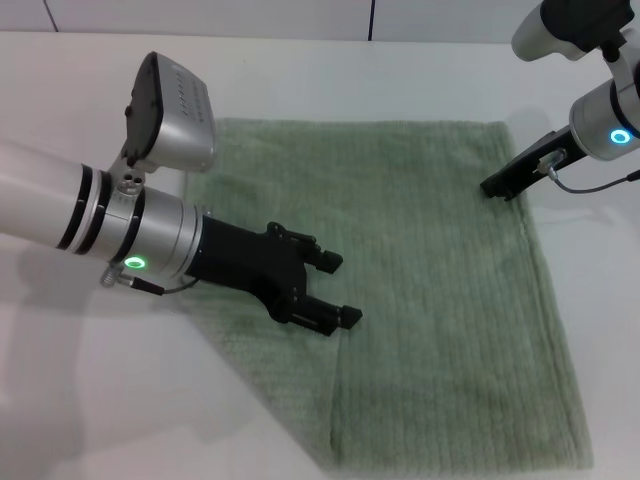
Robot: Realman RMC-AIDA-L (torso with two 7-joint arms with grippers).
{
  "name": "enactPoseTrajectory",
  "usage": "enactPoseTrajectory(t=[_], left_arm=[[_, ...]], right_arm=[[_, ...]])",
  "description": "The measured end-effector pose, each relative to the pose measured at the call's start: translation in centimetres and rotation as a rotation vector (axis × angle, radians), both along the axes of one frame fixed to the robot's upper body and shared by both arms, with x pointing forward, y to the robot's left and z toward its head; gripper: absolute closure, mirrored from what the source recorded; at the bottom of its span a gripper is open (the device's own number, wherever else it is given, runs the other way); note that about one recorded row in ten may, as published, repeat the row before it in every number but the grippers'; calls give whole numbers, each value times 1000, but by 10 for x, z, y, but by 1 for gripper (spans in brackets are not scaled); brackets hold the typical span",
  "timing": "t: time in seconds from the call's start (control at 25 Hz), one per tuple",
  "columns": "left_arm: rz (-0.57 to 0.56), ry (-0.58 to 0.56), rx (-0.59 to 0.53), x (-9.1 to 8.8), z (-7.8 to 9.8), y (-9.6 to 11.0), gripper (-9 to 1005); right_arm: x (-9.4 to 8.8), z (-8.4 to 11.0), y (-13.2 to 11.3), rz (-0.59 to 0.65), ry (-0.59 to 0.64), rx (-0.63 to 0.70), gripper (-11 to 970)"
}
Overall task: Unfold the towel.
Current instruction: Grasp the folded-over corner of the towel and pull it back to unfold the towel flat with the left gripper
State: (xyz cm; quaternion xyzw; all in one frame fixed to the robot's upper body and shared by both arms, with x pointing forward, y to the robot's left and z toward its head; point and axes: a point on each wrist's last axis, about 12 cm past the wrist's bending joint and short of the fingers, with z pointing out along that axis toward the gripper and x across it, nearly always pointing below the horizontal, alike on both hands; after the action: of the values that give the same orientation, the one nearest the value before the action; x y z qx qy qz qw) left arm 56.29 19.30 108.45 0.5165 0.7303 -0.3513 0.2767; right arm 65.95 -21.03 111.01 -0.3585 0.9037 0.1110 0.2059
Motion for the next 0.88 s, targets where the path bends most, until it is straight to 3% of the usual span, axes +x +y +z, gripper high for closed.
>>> enactPoseTrajectory(t=[0.36, 0.76, 0.88], left_arm=[[-34, -13, 62, -3, -9, -7, 197], [-21, -20, 91, 0, -10, -5, 334], [-21, -21, 89, 0, -9, -5, 417]], right_arm=[[1, 1, 1, 3, -3, -1, 957], [0, 0, 1, 1, -3, -1, 957], [0, -1, 0, -2, -5, -3, 957]])
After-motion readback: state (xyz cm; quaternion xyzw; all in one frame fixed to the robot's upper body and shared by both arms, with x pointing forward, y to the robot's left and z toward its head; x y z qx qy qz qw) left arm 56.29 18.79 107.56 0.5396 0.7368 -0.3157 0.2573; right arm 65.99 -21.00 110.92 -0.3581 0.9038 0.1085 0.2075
